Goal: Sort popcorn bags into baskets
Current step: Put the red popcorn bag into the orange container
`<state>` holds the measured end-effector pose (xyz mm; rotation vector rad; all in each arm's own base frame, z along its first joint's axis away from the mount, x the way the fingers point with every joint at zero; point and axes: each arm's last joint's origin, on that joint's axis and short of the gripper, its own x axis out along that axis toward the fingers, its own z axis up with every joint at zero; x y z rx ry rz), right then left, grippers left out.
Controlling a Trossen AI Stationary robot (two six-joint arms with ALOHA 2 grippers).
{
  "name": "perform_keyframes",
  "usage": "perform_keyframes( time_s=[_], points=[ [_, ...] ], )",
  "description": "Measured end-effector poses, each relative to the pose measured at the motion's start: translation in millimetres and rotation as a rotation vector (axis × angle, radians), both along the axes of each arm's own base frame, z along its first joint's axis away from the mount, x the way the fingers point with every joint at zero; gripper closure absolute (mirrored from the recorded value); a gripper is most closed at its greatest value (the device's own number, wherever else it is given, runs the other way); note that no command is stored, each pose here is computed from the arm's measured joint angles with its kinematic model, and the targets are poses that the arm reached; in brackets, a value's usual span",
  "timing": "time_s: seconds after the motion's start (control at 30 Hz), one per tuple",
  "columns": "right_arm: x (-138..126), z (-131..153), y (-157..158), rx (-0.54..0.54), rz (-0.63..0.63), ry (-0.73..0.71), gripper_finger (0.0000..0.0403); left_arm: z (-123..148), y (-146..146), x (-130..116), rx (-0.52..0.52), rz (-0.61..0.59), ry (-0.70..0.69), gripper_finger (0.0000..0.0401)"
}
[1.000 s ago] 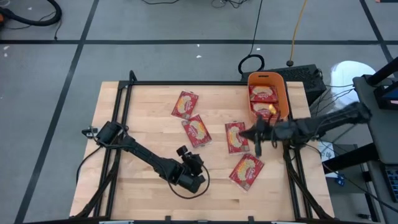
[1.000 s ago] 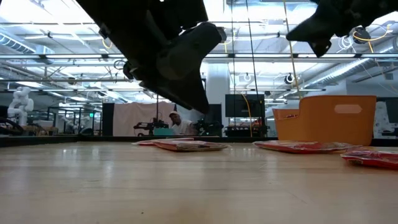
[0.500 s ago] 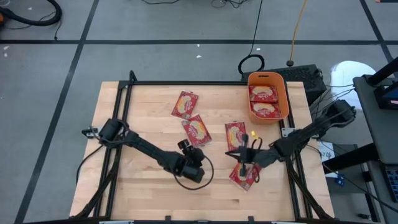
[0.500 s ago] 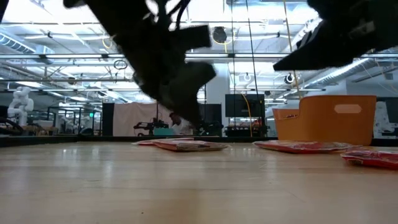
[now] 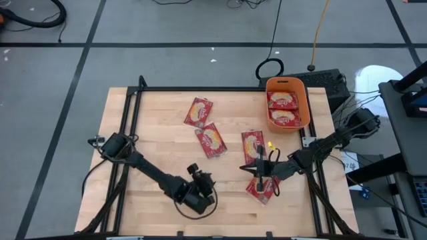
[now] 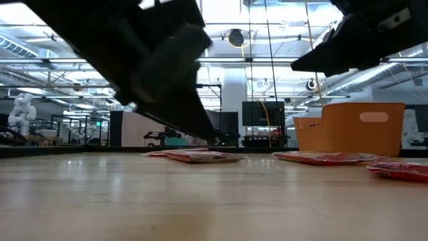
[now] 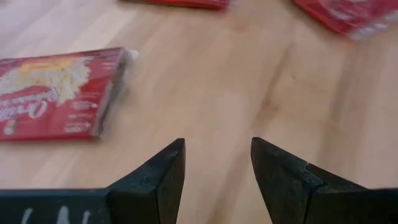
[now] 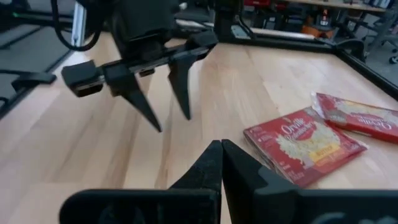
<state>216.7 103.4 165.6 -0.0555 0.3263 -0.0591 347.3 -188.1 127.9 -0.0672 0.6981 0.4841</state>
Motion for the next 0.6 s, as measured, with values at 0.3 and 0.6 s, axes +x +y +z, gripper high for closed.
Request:
perform_keyframes(
  time_s=[0.3,0.6],
  points=[
    [0.5,2.4,1.0,0.02,0.0,-0.024,0.0403,-3.4,16.9,-2.2,0.062,0.035,0.101,0.0175],
    [-0.5,0.6,1.6,0.014,0.004,-0.006,0.0403,-8.5,43.8,-4.6,0.08,0.041,0.299,0.0125]
  ],
)
